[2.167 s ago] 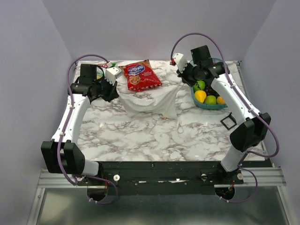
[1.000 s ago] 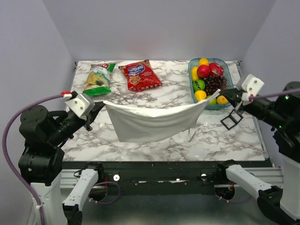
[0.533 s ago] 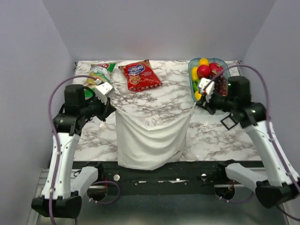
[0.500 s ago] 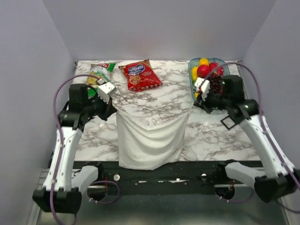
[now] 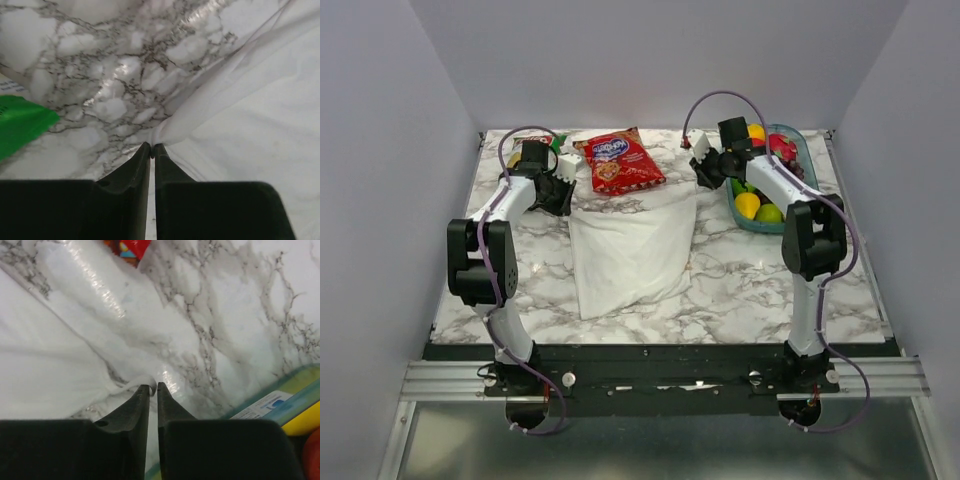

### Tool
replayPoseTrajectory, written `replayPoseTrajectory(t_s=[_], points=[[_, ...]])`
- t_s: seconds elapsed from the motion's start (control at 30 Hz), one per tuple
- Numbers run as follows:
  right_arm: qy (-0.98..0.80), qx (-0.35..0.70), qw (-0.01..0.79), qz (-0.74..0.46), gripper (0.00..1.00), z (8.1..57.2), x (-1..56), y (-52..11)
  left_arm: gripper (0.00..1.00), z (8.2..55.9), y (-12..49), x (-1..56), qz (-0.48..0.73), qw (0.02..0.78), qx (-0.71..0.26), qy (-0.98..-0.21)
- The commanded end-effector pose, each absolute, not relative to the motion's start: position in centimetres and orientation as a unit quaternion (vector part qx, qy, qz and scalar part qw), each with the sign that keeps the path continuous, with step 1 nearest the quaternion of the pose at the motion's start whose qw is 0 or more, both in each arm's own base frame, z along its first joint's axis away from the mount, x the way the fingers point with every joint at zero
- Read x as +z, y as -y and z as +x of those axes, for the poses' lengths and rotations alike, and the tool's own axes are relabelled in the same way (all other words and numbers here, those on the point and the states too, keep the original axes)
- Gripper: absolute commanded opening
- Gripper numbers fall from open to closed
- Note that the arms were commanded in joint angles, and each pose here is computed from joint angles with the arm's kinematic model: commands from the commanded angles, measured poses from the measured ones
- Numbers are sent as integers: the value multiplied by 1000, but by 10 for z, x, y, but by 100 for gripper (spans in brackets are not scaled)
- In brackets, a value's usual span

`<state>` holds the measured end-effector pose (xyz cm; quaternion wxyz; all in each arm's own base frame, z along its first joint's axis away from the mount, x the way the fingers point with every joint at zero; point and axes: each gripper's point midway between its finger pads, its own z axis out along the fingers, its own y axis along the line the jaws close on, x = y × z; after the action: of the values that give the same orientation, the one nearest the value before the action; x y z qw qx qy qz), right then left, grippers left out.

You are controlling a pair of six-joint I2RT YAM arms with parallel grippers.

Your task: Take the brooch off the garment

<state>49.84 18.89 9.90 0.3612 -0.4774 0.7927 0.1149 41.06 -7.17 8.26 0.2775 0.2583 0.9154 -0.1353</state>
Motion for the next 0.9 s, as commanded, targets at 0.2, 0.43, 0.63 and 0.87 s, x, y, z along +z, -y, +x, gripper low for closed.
replayPoseTrajectory(t_s=[0.2,0.43,0.63,0.87], points=[[-818,86,362,-439,50,485,123,-173,43,451,45,132,244,337,-35,-909],[-782,115,285,-542,52,364,84,-147,48,383,95,156,286,330,-173,-883],[-768,116,261,-572,52,340,64,-138,43,295,122,105,351,205,-242,-881],[-761,129,250,-585,50,347,59,-162,40,259,122,71,369,136,-249,-885]])
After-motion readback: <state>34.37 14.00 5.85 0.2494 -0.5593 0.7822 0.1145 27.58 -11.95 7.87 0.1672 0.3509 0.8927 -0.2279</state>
